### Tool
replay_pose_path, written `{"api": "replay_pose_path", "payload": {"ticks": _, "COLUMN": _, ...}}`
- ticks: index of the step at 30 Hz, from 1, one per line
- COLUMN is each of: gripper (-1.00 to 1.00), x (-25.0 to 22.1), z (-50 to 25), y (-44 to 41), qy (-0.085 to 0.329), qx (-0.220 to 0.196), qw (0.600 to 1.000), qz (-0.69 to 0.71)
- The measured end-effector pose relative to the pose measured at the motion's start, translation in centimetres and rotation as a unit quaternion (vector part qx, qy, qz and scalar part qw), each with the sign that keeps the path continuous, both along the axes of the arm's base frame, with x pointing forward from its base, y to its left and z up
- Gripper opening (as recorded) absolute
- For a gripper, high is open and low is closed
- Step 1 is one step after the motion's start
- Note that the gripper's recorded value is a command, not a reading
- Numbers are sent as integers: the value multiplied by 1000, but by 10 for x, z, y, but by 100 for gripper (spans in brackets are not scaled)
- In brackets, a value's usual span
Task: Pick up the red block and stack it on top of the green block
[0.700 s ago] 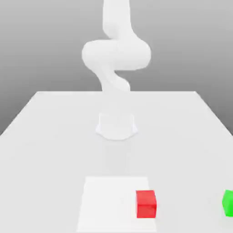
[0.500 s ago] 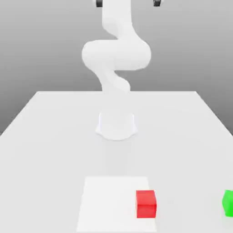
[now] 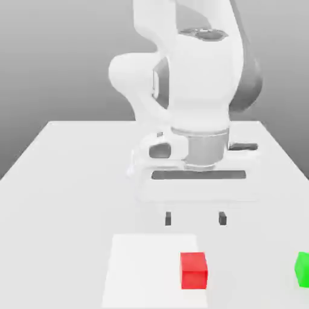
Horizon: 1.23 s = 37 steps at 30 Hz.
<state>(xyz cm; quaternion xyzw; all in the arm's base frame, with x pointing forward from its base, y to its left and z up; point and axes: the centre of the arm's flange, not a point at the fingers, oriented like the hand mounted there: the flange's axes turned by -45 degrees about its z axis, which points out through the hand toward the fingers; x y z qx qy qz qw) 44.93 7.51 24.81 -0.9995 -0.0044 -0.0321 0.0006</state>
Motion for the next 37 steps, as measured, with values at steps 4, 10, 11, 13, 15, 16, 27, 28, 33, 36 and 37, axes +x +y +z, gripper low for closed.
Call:
{"api": "replay_pose_path", "payload": {"ticks": 4, "gripper": 0, "x": -12, "z": -60, "y": 3, "qy": 30, "qx": 0, "qw": 1000, "qz": -1}}
{"api": "replay_pose_path", "payload": {"ticks": 10, "gripper": -100, "x": -14, "z": -102, "y": 3, "qy": 32, "qx": 0, "qw": 999, "qz": -1}}
{"api": "replay_pose_path", "payload": {"ticks": 11, "gripper": -100, "x": -14, "z": -102, "y": 3, "qy": 32, "qx": 0, "qw": 999, "qz": -1}}
{"api": "replay_pose_path", "payload": {"ticks": 13, "gripper": -100, "x": -14, "z": -102, "y": 3, "qy": 32, "qx": 0, "qw": 999, "qz": -1}}
{"api": "replay_pose_path", "payload": {"ticks": 15, "gripper": -100, "x": -14, "z": -101, "y": 3, "qy": 32, "qx": 0, "qw": 999, "qz": -1}}
{"api": "replay_pose_path", "payload": {"ticks": 16, "gripper": -100, "x": -13, "z": -92, "y": 3, "qy": 32, "qx": 0, "qw": 999, "qz": -1}}
{"api": "replay_pose_path", "payload": {"ticks": 27, "gripper": -100, "x": -7, "z": -18, "y": 156, "qy": 32, "qx": -10, "qw": 960, "qz": 278}}
{"api": "replay_pose_path", "payload": {"ticks": 28, "gripper": -100, "x": -11, "z": -14, "y": 181, "qy": 32, "qx": -11, "qw": 947, "qz": 320}}
{"api": "replay_pose_path", "payload": {"ticks": 33, "gripper": -100, "x": -26, "z": -54, "y": 251, "qy": 29, "qx": -14, "qw": 901, "qz": 433}}
{"api": "replay_pose_path", "payload": {"ticks": 36, "gripper": 100, "x": -27, "z": -62, "y": 252, "qy": 29, "qx": -14, "qw": 900, "qz": 435}}
{"api": "replay_pose_path", "payload": {"ticks": 37, "gripper": 100, "x": -27, "z": -62, "y": 252, "qy": 29, "qx": -14, "qw": 900, "qz": 435}}
